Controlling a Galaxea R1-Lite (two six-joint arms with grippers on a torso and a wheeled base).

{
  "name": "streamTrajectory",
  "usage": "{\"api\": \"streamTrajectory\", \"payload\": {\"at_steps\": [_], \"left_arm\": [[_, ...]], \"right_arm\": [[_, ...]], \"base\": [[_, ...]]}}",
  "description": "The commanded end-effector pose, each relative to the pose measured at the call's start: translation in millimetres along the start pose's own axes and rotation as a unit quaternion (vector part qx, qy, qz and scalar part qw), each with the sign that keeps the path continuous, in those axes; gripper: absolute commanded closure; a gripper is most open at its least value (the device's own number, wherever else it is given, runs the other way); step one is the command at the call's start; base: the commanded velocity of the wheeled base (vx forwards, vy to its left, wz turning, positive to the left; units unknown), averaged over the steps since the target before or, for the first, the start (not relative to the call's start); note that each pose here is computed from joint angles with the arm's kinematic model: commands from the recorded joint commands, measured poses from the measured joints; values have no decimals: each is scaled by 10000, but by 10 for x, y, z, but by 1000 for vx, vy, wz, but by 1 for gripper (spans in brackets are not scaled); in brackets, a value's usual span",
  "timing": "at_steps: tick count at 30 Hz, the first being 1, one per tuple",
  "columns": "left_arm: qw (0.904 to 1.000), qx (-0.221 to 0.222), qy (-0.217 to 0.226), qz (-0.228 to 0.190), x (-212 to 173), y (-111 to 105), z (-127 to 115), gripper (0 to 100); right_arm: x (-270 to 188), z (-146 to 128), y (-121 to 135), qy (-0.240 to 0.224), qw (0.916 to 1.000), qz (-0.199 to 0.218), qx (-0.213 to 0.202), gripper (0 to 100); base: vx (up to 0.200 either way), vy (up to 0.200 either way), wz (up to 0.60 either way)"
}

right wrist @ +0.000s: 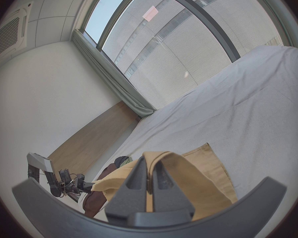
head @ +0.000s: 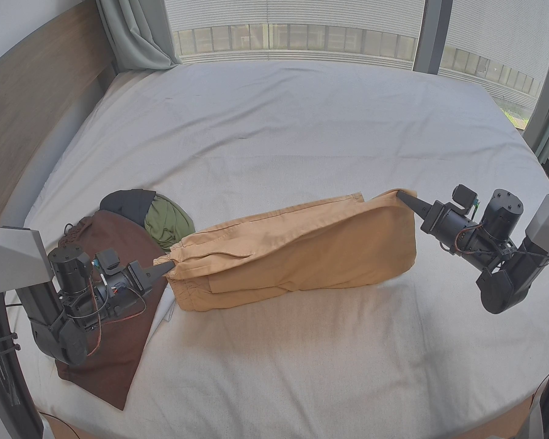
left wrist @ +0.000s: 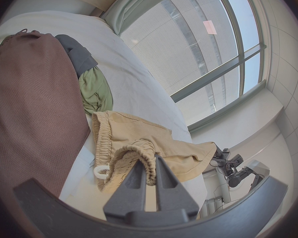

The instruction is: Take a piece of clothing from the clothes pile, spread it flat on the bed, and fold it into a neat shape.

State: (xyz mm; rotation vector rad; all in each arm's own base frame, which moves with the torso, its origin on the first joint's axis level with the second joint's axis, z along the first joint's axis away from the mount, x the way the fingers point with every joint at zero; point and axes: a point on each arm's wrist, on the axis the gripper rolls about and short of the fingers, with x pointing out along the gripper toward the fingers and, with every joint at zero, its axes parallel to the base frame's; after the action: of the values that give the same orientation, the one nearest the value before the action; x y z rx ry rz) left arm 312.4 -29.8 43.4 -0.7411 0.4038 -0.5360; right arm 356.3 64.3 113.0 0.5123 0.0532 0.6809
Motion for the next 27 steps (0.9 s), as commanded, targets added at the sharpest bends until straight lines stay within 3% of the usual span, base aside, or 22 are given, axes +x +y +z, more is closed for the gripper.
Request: {"api": "streamTrajectory", "payload": {"at_steps": [1, 27], "left_arm": [[9999, -71, -103, 21, 46, 16, 30, 100], [9985, -298, -343, 301, 427, 259, -43, 100]], "right_arm": [[164, -8, -111, 10, 10000, 4, 78, 100], [523, -129, -515, 190, 9992, -204, 302, 100]], "base": [[0, 0, 0], [0, 0, 0]]}}
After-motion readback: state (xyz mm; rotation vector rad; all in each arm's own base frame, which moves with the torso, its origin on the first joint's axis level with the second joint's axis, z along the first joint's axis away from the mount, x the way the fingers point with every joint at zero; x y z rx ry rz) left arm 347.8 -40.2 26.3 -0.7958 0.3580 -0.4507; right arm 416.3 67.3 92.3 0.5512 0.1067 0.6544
